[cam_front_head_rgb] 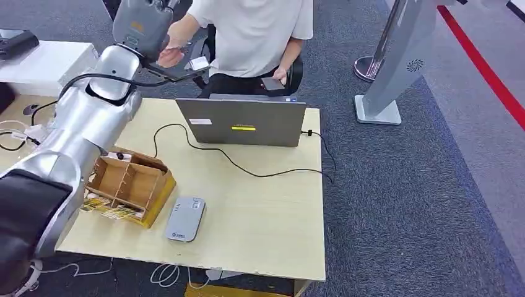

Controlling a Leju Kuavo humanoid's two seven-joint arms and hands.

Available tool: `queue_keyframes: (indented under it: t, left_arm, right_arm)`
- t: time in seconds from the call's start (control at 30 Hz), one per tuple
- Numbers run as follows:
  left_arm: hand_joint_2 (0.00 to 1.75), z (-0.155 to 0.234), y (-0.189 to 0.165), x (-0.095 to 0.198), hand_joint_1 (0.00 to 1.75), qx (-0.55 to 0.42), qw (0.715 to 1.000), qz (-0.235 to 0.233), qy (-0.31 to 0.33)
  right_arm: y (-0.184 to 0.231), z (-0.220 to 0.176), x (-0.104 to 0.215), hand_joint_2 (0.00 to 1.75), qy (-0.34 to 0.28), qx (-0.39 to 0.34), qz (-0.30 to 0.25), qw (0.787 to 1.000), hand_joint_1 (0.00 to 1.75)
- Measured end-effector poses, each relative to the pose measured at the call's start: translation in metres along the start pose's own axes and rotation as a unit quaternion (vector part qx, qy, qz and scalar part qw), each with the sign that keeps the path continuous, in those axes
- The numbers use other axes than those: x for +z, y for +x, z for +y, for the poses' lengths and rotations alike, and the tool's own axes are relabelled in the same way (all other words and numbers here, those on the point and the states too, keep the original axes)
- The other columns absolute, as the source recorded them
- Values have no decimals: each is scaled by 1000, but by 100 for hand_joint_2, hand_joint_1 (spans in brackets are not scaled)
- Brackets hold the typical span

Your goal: Pass the card to the sensor for recognition and then transmit it.

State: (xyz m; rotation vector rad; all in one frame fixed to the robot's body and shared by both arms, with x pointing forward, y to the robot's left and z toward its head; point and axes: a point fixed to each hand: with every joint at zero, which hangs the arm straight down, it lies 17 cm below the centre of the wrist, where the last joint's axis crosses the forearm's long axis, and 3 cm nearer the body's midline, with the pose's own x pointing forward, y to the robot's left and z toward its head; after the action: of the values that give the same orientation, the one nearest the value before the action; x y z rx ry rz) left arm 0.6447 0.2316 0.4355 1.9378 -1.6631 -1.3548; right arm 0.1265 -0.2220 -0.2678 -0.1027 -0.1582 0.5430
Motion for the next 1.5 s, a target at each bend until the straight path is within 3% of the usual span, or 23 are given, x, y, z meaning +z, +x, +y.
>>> queue_keyframes:
  t: [0.13,0.27,0.47,0.7,0.8,0.97,1.13,1.5]
  left_arm:
    - [175,13,35,21,0,82,996,-23,15]
    - [175,19,52,63,0,138,989,-56,4]
    - [175,27,53,178,0,149,979,-135,-21]
    - [175,40,87,322,0,174,960,-214,-38]
    - [175,43,104,367,0,193,952,-230,-64]
    - [175,27,120,419,0,221,941,-216,-140]
    - [175,14,125,446,0,235,933,-193,-190]
    - [175,-51,82,448,0,195,960,-11,-203]
  right_arm:
    - [-5,2,-1,175,-4,-25,-1,1000,0]
    - [-10,5,-1,175,-7,-52,-4,999,0]
    - [-20,4,-3,175,-12,-111,-6,994,0]
    - [-26,0,-4,175,-18,-150,-1,989,0]
    - [-29,-2,-4,175,-20,-160,1,987,0]
    - [-31,-4,-4,175,-21,-168,5,986,0]
    - [-32,-4,-4,175,-21,-170,7,985,0]
    - [-33,-5,-4,175,-23,-163,12,986,0]
